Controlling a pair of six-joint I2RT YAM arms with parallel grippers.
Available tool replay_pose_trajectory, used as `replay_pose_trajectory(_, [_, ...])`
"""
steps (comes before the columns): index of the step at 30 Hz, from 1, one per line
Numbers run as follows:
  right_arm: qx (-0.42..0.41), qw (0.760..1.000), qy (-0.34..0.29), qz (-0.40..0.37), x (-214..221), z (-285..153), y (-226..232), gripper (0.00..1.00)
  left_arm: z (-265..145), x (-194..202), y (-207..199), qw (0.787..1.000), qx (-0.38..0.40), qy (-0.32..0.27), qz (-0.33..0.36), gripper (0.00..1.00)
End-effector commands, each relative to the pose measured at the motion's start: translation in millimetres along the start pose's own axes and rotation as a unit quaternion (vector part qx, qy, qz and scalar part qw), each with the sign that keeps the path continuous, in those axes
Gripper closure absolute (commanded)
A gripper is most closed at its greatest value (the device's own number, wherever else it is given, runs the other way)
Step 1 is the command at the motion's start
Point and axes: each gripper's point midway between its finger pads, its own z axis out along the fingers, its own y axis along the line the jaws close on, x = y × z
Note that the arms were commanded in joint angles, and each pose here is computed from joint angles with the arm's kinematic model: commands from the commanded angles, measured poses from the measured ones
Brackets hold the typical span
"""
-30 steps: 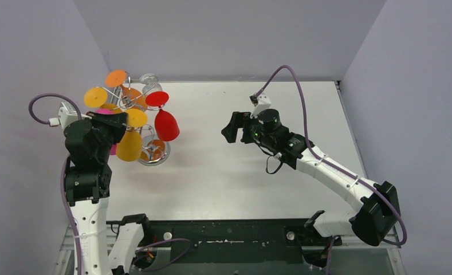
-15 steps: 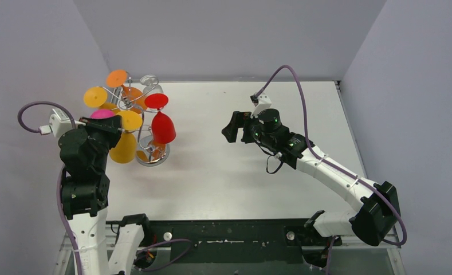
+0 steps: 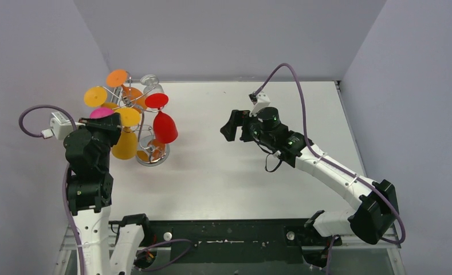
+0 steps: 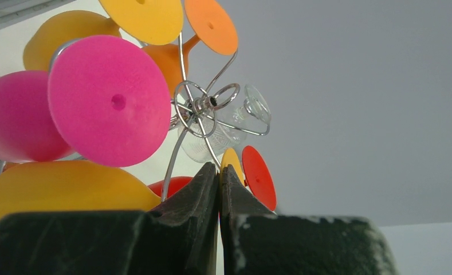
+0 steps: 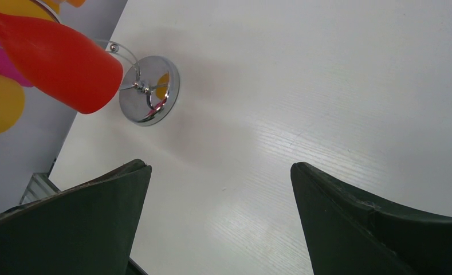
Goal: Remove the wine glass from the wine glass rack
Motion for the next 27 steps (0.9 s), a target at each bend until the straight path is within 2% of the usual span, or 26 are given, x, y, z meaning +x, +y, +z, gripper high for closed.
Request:
replay_pose_trajectory(1, [-0.017, 0.999, -0.034, 0.003, -26.0, -0.8, 13.2, 0.0, 10.2, -14.0, -28.2, 0.998, 0.053, -0.028, -0.028, 1.0])
replay_pose_trajectory(8, [-0.022, 0.999, -0.038, 0.004, -27.7, -3.7, 15.0, 0.0, 17.0, -11.4, -27.2, 0.998, 0.057, -0.028, -0.024, 1.0])
replay_pose_trajectory(14, [-0.029, 0.999, -0.039, -0.003, -31.7, -6.1, 19.1, 0.0, 30.5, 7.8, -28.3, 0.997, 0.072, 0.012, -0.018, 1.0])
replay_pose_trajectory(18, [-0.035, 0.998, -0.046, 0.004, -32.8, -9.5, 21.2, 0.0, 25.0, 8.0, -36.7, 0.995, 0.094, 0.017, -0.013, 1.0])
replay_pose_trajectory(27, [-0.052, 0.998, -0.046, -0.001, -35.7, -13.3, 28.7, 0.0, 18.3, 24.8, -53.9, 0.989, 0.126, 0.081, 0.018, 1.0])
